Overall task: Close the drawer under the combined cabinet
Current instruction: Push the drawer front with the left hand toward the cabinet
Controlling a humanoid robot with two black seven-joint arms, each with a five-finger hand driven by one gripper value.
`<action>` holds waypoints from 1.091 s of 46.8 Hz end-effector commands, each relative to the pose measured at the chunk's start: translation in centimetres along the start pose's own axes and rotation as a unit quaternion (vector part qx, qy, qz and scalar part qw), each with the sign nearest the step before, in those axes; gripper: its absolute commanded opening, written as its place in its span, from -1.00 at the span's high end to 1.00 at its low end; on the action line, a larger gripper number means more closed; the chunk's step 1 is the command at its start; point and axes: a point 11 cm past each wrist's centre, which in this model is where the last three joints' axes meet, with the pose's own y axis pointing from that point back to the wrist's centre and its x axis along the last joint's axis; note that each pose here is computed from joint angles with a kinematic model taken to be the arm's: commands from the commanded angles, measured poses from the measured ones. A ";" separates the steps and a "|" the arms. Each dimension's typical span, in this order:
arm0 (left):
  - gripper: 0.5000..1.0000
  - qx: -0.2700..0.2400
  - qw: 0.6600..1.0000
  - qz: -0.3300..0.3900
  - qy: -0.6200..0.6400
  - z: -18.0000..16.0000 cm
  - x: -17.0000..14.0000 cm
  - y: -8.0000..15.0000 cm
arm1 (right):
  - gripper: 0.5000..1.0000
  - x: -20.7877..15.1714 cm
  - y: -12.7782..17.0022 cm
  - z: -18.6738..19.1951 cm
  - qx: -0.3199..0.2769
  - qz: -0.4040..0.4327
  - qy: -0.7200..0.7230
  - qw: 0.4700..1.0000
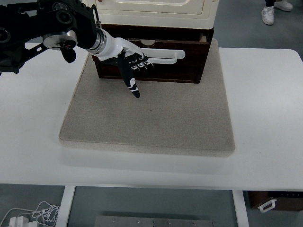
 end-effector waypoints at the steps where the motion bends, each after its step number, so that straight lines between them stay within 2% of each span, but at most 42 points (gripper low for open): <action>1: -0.95 0.004 1.000 0.006 -0.001 0.0 0.3 -0.2 | -0.81 0.0 0.0 0.0 0.000 0.000 0.000 1.000; 51: -0.90 0.008 0.998 0.054 0.024 -0.8 2.5 -0.2 | -0.81 0.0 0.0 0.0 0.000 0.000 0.000 1.000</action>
